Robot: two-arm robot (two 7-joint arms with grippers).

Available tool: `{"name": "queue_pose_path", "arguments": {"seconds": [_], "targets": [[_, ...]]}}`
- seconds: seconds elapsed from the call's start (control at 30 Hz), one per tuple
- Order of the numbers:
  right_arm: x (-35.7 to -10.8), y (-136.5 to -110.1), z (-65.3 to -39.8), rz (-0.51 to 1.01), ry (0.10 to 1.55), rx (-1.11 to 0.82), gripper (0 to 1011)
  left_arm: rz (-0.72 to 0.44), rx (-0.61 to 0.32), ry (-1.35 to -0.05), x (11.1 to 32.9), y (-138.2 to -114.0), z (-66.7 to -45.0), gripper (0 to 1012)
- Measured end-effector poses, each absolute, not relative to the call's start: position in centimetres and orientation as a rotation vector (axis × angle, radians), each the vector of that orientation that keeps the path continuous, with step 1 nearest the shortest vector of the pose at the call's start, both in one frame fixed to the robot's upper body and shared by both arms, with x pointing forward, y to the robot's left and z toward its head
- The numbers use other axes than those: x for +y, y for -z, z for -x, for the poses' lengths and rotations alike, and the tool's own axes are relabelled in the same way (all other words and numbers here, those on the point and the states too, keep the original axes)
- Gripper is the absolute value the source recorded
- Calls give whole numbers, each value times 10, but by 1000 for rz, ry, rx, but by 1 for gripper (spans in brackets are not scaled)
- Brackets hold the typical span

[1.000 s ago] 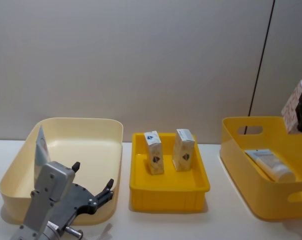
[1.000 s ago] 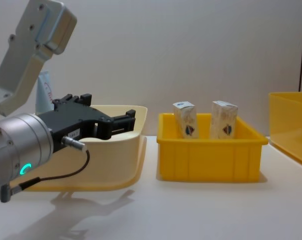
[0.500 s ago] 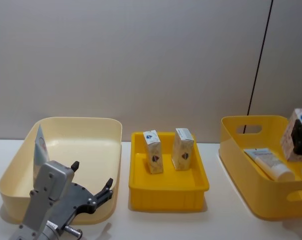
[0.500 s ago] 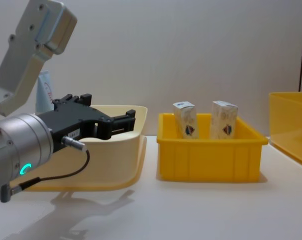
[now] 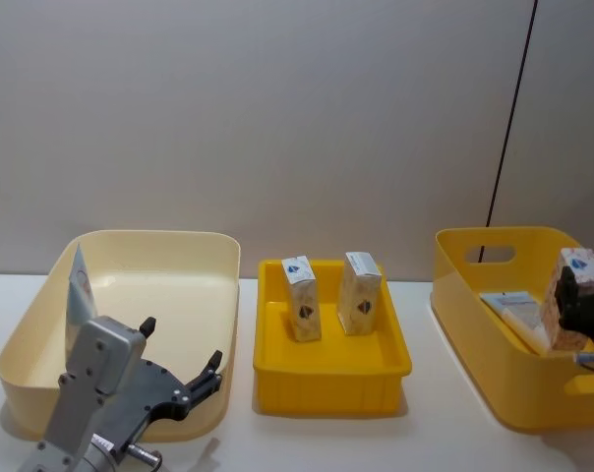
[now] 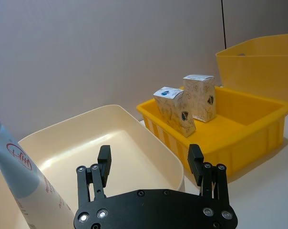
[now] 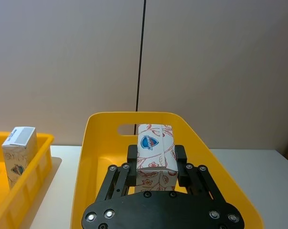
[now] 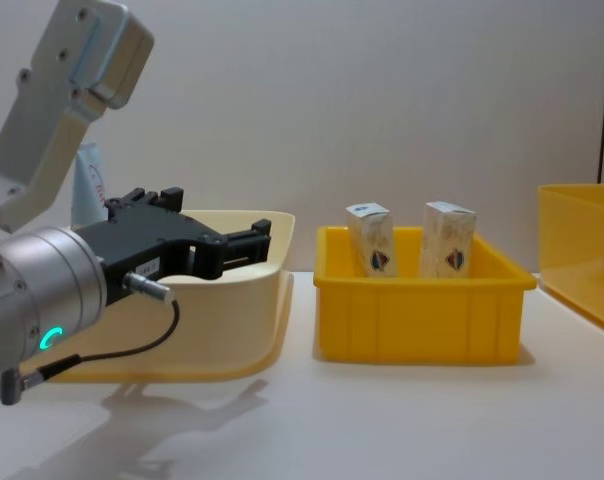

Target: Bimanual collaborative sorting of washing and personal care products

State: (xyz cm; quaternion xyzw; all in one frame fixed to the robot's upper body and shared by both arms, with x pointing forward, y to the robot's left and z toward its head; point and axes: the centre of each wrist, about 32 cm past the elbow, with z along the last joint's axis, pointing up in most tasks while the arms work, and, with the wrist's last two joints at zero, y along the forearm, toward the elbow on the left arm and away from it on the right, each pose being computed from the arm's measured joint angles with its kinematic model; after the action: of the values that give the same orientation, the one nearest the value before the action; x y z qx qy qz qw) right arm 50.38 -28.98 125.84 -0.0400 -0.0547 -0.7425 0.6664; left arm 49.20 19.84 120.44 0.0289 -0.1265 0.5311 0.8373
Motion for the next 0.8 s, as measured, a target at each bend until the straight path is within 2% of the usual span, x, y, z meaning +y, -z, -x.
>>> {"name": "queue_pose_path", "arguments": {"seconds": [0.1,0.17,0.2,0.3,0.4,0.43,0.5,0.53,0.63,0.8], "targets": [[-288,-1257,-504,99,1678,-117,477,-61,-268,-1124,198,-1204,-492,1003],[-288,-1256,-504,106,1679,-113,556,-61,-268,-1124,198,-1204,-492,1003],[-288,-1256,-504,106,1679,-113,556,-61,-268,-1124,198,-1204,-492,1003],[-287,-1255,-505,114,1680,-107,672,-61,-268,-1124,198,-1204,-492,1003],[-286,-1254,-505,117,1680,-105,725,-61,-268,-1124,198,-1204,-492,1003],[-286,-1254,-505,118,1680,-104,791,-61,-268,-1124,198,-1204,-492,1003],[-286,-1254,-505,120,1681,-103,825,-61,-268,-1124,198,-1204,-492,1003],[-286,-1254,-505,122,1681,-102,880,-61,-268,-1124,198,-1204,-492,1003],[-285,-1253,-505,125,1682,-100,958,-61,-268,-1124,198,-1204,-492,1003],[-285,-1253,-505,126,1682,-98,1001,-61,-268,-1124,198,-1204,-492,1003]]}}
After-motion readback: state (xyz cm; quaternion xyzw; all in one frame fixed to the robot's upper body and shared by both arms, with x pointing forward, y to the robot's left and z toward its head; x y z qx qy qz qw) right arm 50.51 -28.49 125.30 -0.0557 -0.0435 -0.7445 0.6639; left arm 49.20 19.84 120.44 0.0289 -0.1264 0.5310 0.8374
